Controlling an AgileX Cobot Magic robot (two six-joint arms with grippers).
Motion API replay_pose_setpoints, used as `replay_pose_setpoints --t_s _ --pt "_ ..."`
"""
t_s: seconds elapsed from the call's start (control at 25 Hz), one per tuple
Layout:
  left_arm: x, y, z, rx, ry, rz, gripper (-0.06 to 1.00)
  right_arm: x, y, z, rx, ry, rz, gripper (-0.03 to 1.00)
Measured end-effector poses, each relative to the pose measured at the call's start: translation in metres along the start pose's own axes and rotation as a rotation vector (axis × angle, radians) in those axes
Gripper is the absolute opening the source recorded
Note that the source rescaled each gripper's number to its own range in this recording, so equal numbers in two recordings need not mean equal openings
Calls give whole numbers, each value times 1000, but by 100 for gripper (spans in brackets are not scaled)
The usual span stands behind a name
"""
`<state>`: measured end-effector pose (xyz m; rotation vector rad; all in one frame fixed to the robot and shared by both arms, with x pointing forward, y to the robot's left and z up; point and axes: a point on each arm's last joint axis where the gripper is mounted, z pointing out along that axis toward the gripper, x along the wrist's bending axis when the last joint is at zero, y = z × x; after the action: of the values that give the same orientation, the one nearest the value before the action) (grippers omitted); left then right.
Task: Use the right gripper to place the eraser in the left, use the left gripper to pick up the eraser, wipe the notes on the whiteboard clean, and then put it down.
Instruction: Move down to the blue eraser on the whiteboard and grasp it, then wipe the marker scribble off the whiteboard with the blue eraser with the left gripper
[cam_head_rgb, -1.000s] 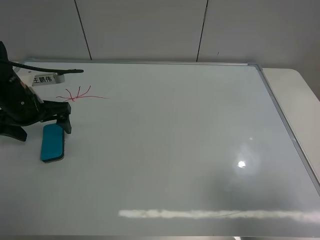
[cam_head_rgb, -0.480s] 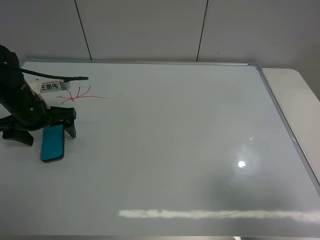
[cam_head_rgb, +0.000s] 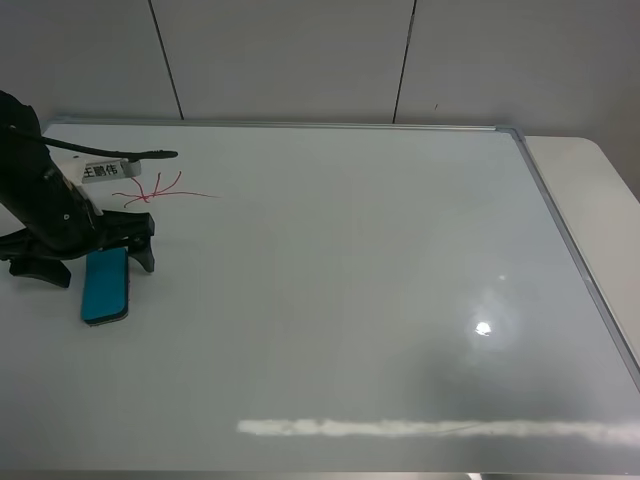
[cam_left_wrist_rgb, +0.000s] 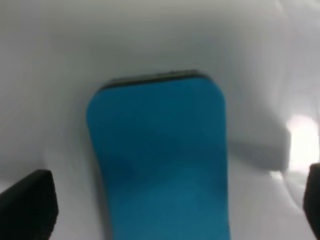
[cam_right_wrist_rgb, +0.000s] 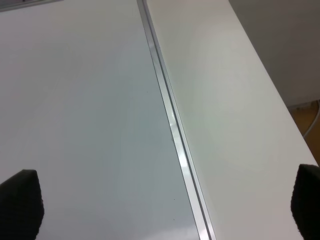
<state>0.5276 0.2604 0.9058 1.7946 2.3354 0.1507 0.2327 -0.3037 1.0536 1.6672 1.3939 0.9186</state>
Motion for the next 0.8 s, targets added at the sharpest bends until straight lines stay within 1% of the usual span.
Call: replay_pose_setpoints --t_s 0.04,0.08,0.12,0.16,0.2,0.24,0.28,0.4,0.68,0.8 --pt "0 0 0 -3 -1 0 99 0 0 0 0 0 0 100" --pt "0 1 0 -7 -3 0 95 0 0 0 0 0 0 100" --pt "0 1 0 -9 -4 0 84 0 0 0 0 0 0 100" --pt "0 1 0 -10 -4 -1 67 0 0 0 0 0 0 100" --pt "0 1 0 -10 -4 -3 47 0 0 0 0 0 0 100" --pt "0 1 0 -11 -5 -3 16 0 0 0 0 0 0 100" --pt "0 1 0 -11 -3 1 0 0 0 0 0 0 0 100" --pt "0 1 0 -13 2 16 3 0 0 0 0 0 0 100" --pt "0 3 -1 -7 4 20 3 0 0 0 0 0 0 100" --pt "-4 11 -10 13 12 35 3 0 0 0 0 0 0 100"
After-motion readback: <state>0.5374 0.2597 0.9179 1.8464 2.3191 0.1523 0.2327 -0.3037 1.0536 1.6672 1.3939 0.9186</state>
